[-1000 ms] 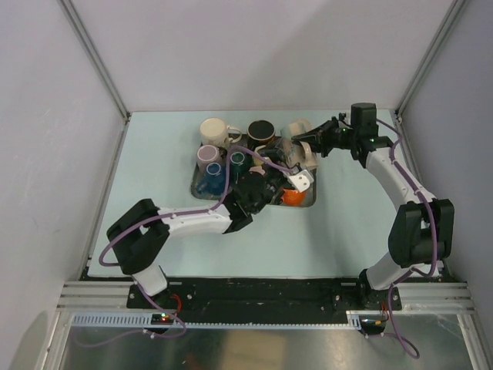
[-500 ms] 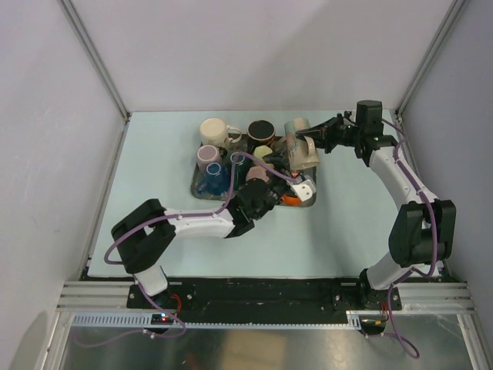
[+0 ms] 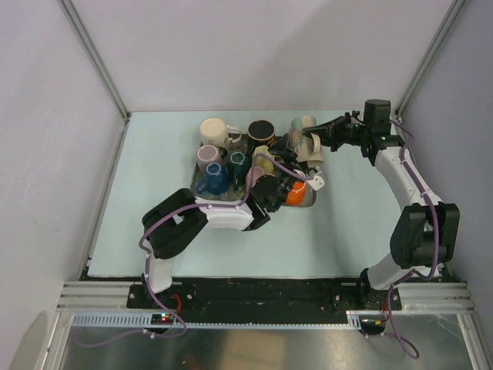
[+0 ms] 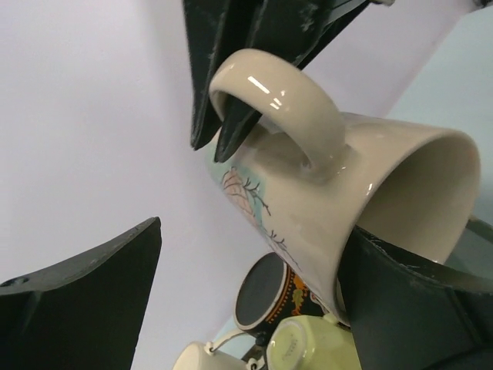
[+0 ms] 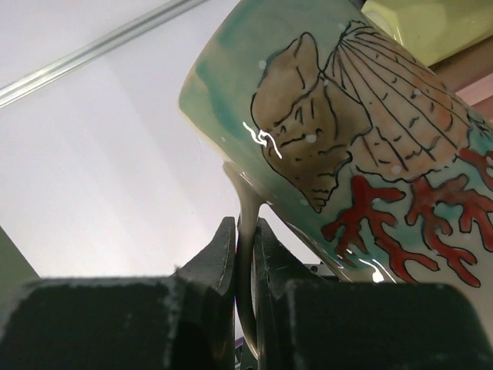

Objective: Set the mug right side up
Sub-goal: Turn over the cup on the tray.

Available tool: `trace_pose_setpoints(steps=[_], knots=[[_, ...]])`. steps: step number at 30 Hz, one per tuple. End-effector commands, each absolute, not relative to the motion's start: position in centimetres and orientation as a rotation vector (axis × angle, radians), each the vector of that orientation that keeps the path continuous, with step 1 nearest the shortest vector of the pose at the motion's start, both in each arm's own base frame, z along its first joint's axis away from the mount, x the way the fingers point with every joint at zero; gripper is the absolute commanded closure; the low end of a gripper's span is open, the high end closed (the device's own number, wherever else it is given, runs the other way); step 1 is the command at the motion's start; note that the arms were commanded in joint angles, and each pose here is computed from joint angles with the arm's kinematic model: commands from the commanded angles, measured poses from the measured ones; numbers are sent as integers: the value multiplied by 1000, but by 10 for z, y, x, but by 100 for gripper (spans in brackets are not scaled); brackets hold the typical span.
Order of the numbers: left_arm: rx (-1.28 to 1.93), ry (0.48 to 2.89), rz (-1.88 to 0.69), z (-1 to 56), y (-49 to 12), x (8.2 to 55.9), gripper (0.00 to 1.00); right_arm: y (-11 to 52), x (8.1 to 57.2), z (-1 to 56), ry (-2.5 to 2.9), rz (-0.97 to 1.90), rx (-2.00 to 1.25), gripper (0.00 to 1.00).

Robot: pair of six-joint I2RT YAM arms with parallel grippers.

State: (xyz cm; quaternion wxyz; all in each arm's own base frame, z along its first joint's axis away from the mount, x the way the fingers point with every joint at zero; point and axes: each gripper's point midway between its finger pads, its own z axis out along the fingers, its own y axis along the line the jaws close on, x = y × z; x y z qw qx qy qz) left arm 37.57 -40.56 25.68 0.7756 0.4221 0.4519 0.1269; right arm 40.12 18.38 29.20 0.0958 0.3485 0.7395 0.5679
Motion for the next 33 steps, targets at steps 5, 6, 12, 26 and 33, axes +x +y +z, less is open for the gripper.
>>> trace_pose_setpoints(steps=[5, 6, 12, 26, 33], knots=[[728, 909, 352, 320, -361, 390, 17, 178, 379, 336, 2115, 1764, 878, 100], [723, 907, 354, 322, -359, 392, 19, 178, 378, 334, 2120, 1762, 880, 100], [692, 883, 355, 340, -353, 396, 43, 178, 372, 319, 2159, 1738, 896, 100], [664, 846, 321, 365, -336, 386, 99, 169, 351, 279, 2267, 1614, 866, 49], [684, 834, 295, 374, -327, 382, 100, 161, 343, 274, 2264, 1592, 691, 19]])
